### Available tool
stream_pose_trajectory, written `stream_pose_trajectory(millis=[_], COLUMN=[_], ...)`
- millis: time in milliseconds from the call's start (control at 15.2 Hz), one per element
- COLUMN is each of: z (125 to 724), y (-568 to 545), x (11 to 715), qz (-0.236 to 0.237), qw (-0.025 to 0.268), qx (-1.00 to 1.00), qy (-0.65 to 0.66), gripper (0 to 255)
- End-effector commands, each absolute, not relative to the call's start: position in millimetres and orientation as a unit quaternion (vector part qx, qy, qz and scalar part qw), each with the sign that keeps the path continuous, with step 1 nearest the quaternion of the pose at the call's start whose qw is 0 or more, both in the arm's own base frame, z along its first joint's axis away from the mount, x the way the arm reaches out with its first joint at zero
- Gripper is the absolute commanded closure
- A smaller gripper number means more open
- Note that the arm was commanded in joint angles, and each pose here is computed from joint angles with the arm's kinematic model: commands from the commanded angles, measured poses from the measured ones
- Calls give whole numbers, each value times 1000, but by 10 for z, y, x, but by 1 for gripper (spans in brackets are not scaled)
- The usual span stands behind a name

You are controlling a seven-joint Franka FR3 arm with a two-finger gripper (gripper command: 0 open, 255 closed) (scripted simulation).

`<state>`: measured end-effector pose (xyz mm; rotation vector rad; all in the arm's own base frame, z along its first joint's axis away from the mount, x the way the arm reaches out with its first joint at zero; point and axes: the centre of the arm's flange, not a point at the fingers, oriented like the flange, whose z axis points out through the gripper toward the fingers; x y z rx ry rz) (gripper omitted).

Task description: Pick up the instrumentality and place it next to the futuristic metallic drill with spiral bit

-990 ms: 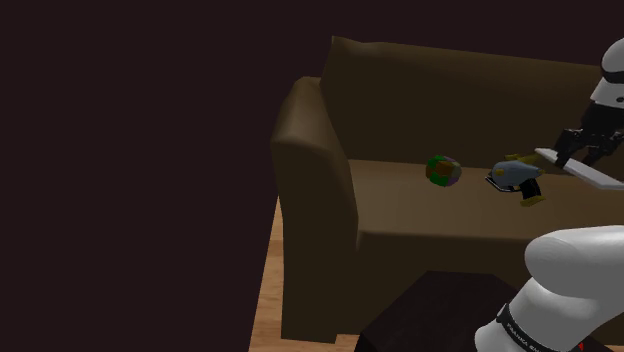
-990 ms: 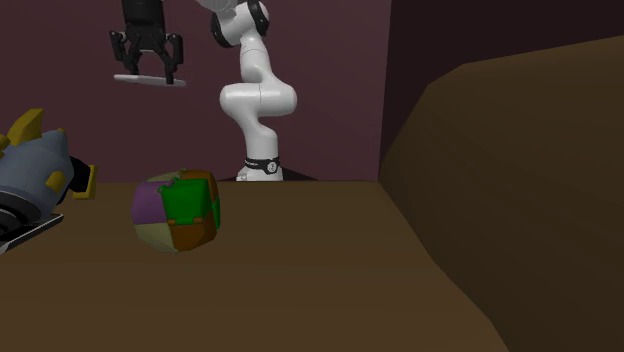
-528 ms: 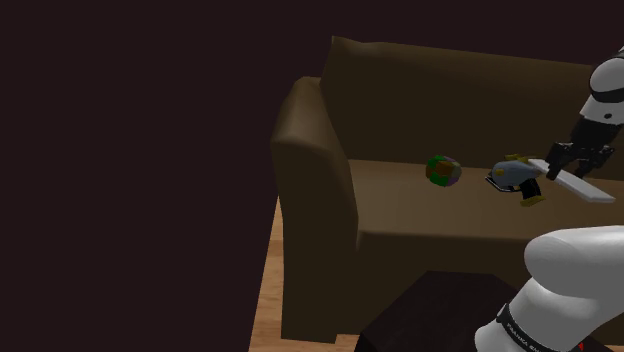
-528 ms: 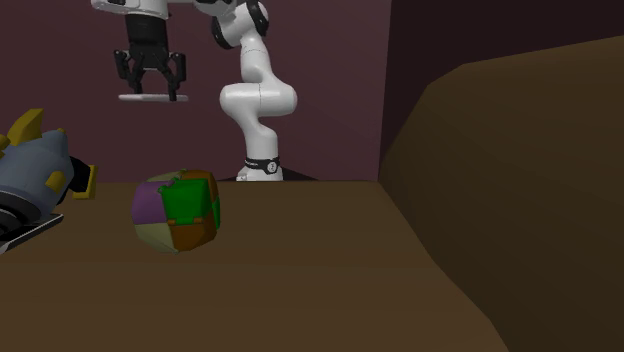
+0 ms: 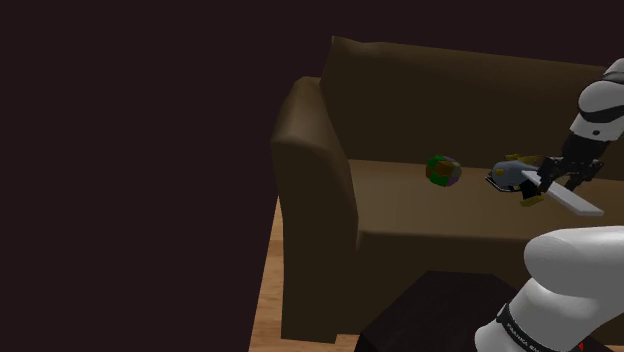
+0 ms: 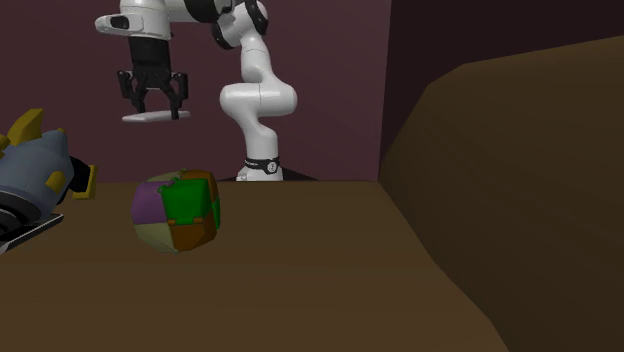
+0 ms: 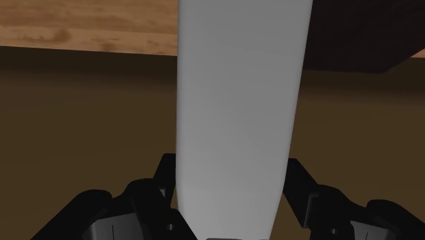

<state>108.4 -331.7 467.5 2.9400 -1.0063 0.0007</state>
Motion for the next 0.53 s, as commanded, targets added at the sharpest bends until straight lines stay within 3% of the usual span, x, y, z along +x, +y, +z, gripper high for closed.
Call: stream_pose_trajectory(millis=[0, 462], z=[4562, 4192], y=[-3309, -3309], x=[1077, 1077], qz=[1, 1], qw=[17, 17], qx=[946, 946], qy=[-324, -324], gripper=[255, 255])
